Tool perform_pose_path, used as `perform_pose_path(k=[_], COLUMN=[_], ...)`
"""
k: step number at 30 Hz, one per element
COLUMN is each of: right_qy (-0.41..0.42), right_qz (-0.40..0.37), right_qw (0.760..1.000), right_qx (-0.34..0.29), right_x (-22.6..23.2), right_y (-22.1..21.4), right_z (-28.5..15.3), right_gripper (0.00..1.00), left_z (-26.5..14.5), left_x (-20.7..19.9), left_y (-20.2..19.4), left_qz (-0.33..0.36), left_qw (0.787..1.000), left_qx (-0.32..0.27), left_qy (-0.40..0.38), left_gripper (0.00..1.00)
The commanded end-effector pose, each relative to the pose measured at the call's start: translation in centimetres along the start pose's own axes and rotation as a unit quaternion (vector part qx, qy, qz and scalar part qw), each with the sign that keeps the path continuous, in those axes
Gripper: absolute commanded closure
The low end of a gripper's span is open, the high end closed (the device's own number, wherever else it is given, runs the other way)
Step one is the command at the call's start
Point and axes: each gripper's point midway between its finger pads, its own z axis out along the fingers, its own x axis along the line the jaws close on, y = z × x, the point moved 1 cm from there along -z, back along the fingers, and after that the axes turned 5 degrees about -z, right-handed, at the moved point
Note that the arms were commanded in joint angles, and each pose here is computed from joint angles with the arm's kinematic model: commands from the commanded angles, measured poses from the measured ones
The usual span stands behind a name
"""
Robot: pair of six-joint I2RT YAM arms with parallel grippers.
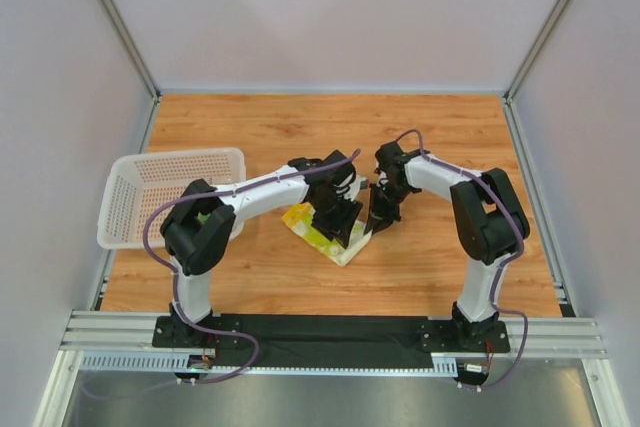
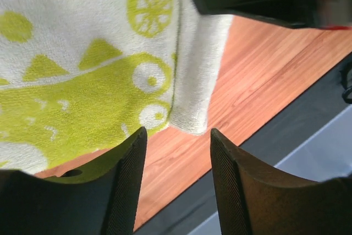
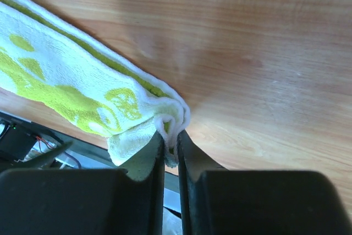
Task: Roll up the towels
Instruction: Roll the towel
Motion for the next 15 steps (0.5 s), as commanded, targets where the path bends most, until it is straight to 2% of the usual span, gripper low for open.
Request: perform_pose_path(k=[1, 9, 15], right_qy=[-0.017, -0.015, -0.013], right_qz=[-0.005, -0.007, -0.006], right_qw=[1.000, 1.000, 1.000], right_qx=[0.001, 0.009, 0.013], right_x=[0.5, 1.2, 1.3], right_y=[0.3, 0.4, 0.3], right_z=[-0.2, 0.0, 0.0], right_gripper=[0.97, 0.98, 0.98], left_z=[-3.0, -2.1, 0.4], left_x=[-1.3, -3.9, -1.7], left_y=[1.4, 0.2, -0.4], left_qz=[0.084, 0.184, 0.190], left_qw=[0.993, 0.977, 0.971], left_qx=[-0.059, -0.079, -0.079], left_qy=[0.055, 0.069, 0.126], left_gripper=[0.43, 0.40, 0.42])
